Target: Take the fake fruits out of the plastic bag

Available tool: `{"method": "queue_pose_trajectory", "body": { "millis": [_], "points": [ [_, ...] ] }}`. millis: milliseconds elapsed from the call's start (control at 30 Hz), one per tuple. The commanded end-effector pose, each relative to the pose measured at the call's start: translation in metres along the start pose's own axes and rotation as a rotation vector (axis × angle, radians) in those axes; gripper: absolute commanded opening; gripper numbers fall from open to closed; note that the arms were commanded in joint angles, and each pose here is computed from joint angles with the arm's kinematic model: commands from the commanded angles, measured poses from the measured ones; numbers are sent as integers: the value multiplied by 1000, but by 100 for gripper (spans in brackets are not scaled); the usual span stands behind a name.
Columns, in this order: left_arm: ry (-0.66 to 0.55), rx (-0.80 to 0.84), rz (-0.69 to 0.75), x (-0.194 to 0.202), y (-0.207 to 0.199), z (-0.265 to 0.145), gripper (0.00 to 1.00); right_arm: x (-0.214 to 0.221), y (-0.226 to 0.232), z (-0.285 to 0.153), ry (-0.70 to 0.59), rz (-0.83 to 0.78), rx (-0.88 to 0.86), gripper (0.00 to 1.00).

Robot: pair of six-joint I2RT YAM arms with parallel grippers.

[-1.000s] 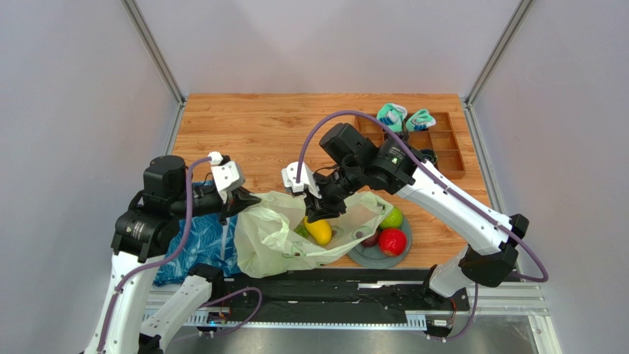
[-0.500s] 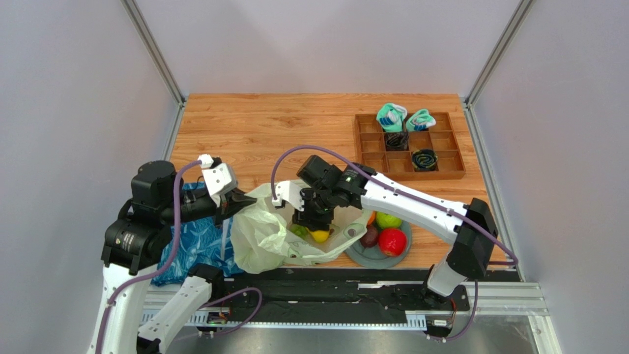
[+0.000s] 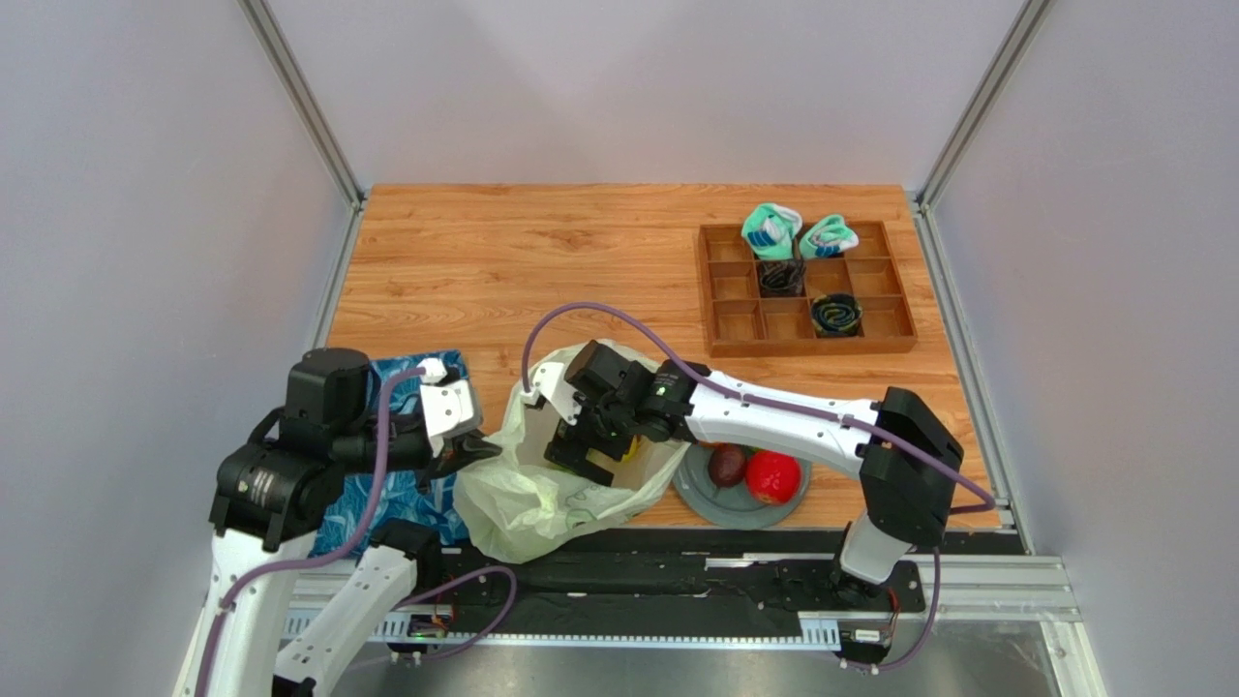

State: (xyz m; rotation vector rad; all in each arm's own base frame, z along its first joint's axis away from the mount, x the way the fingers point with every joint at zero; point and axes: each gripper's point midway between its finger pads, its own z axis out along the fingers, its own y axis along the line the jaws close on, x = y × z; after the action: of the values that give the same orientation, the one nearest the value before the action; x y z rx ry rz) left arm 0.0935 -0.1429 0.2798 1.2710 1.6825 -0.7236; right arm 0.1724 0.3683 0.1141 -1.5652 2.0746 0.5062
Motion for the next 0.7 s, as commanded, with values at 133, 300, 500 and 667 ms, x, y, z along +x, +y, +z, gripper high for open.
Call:
{"method": "queue_pose_trajectory", "body": {
  "millis": [133, 300, 500, 667],
  "points": [
    [97, 146, 159, 20, -8, 9, 0, -27, -22, 27, -101, 157, 176, 100],
    [154, 158, 181, 42, -10, 10, 0, -27, -34, 40, -88, 156, 238, 100],
    [160, 173, 176, 49, -13, 12, 0, -20, -52, 49, -59, 162, 310, 100],
    [148, 171, 193, 48, -13, 13, 0, -15, -63, 65, -34, 177, 324, 99]
  ]
}}
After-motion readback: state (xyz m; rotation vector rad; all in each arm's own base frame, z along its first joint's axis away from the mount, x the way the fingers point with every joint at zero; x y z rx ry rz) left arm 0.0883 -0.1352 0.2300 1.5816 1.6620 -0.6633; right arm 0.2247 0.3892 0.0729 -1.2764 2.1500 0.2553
